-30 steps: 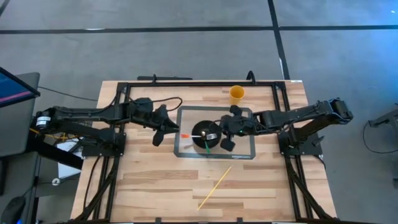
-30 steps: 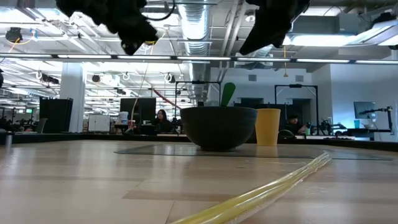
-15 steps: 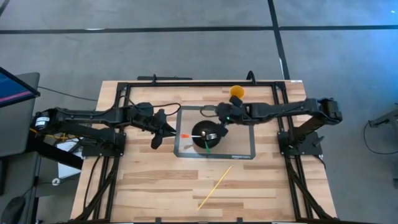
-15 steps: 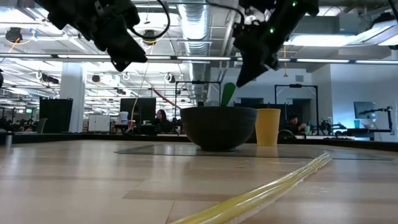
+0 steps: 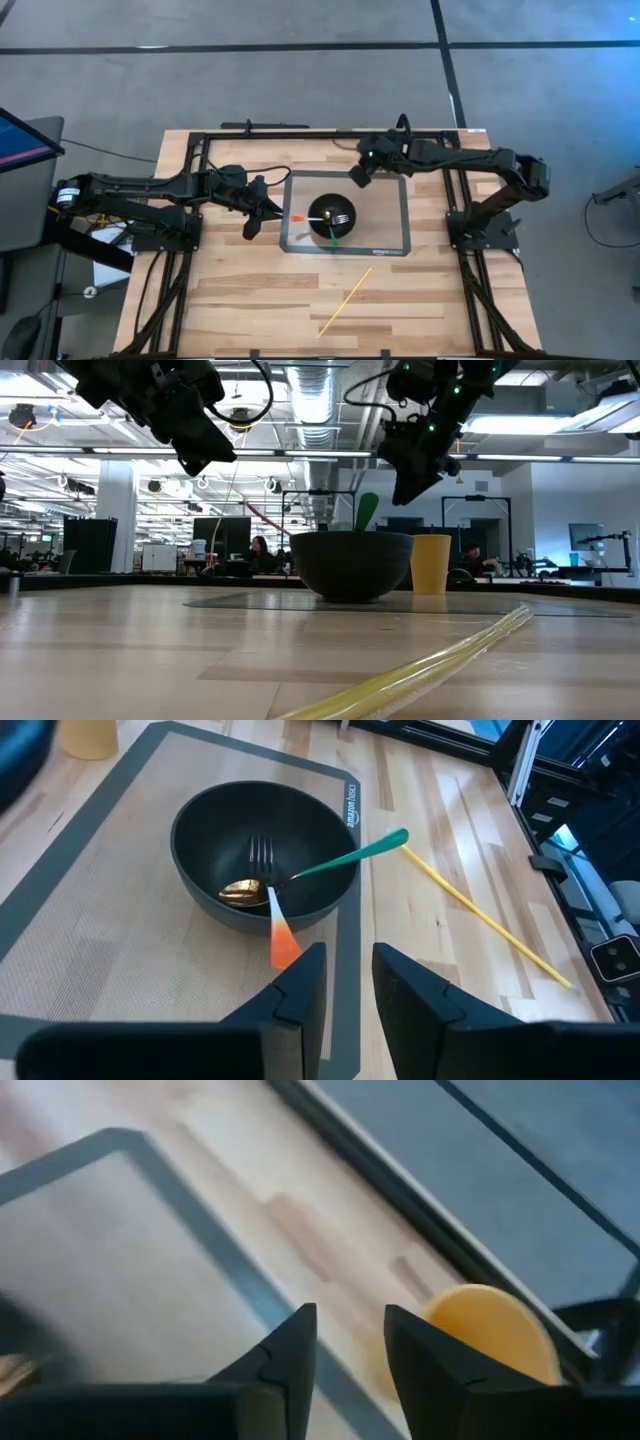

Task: Pick & Place Utensil
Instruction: Put the yellow cup on the top right of the transparent mat

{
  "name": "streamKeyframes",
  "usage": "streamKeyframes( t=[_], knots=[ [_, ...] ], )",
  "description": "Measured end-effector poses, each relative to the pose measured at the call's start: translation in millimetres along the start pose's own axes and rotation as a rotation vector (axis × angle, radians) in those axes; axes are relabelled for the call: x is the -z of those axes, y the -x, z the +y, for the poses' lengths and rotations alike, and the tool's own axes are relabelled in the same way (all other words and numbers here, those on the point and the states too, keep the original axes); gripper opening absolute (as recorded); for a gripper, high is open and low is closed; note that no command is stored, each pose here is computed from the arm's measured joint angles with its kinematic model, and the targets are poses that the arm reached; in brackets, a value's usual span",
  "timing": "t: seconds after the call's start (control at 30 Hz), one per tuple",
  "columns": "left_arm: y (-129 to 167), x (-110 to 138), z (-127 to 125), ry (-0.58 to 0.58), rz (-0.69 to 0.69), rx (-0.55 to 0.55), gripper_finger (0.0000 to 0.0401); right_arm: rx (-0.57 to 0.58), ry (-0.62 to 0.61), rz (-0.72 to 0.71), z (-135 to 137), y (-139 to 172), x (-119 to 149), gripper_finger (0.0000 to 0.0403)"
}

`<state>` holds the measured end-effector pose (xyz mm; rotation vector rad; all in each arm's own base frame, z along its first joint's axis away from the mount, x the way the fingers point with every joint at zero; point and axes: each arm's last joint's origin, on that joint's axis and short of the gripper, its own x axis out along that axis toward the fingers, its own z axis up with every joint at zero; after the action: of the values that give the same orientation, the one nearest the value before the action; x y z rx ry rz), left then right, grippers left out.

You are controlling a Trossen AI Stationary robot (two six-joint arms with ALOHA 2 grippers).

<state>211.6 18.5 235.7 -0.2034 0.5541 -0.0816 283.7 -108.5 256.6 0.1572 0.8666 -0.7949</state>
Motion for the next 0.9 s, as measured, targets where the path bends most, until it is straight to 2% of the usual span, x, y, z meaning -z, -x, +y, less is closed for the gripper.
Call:
streamKeyframes(
  t=[0.23, 0.53, 0.9],
  knots=[
    [0.0, -0.3, 0.0, -0.001, -0.003, 0.0, 0.0085, 0.072, -0.156, 0.04, -27.8, -13.5, -2.0, 0.0139],
    [0.0, -0.3, 0.0, -0.001, -0.003, 0.0, 0.0085, 0.088, -0.157, 0.075, -29.2, -24.3, 0.5, 0.0161],
    [0.0, -0.4, 0.0, -0.001, -0.004, 0.0, 0.0085, 0.141, -0.144, 0.222, -17.2, -75.0, 18.4, 0.0158]
  ],
)
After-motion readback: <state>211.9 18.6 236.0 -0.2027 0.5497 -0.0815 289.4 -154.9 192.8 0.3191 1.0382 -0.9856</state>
